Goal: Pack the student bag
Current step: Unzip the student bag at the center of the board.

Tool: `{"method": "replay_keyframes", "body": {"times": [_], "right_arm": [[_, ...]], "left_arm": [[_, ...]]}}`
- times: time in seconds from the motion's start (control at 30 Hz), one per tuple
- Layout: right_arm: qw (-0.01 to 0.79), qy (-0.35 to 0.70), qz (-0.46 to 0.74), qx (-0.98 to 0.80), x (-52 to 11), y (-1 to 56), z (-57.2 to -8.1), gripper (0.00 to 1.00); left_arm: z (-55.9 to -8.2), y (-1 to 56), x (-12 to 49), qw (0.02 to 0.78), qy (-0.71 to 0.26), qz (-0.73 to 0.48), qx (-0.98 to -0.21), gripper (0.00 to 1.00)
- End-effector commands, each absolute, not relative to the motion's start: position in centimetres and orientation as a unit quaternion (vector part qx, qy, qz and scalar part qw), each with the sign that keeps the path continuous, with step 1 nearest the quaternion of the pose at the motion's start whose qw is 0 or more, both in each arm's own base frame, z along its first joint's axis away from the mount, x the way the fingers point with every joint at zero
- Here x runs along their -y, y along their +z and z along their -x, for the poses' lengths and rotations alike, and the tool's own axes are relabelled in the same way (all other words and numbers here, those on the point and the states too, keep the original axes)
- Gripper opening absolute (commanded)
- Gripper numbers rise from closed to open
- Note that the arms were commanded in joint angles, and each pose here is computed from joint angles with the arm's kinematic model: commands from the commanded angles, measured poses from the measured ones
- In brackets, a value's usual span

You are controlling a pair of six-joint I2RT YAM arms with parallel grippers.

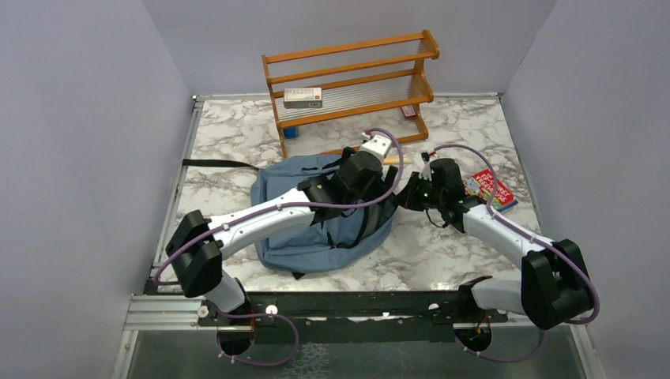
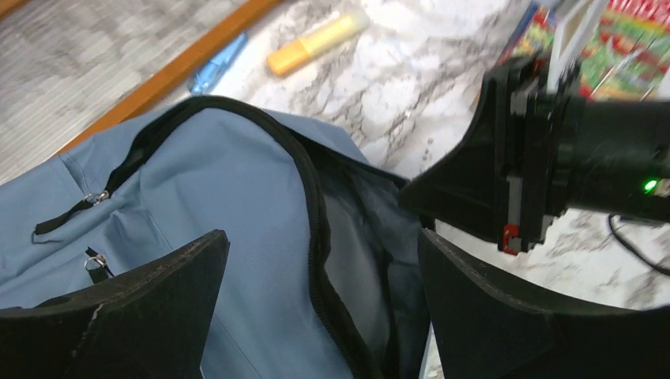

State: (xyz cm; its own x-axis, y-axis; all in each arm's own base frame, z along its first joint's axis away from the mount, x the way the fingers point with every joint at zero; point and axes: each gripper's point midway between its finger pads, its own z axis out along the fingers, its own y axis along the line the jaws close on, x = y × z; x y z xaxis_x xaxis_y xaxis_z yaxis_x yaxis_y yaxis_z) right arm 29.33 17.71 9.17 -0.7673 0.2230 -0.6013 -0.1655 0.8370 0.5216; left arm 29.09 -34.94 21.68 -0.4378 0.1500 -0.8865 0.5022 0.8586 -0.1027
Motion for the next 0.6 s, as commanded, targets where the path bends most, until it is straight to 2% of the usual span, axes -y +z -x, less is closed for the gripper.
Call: {"method": "replay_keyframes", "body": {"times": [0.0, 0.1, 0.57], "right_arm": [[0.339, 0.295, -0.003, -0.893, -18.1, 9.5, -29.2, 0.01], [0.34, 0.294, -0.003, -0.893, -18.0, 9.4, -29.2, 0.01], [0.343, 0.29, -0.007, -0.893, -17.8, 9.4, -29.1, 0.01]], "left_arm": [[-28.5, 19.8, 34.5, 0.475, -0.082, -0.256, -0.838, 0.9], [-28.5, 19.2, 34.0, 0.475, -0.026, -0.277, -0.835, 0.86], [-28.7, 19.4, 31.1, 0.486, 0.049, -0.267, -0.831, 0.29]]}}
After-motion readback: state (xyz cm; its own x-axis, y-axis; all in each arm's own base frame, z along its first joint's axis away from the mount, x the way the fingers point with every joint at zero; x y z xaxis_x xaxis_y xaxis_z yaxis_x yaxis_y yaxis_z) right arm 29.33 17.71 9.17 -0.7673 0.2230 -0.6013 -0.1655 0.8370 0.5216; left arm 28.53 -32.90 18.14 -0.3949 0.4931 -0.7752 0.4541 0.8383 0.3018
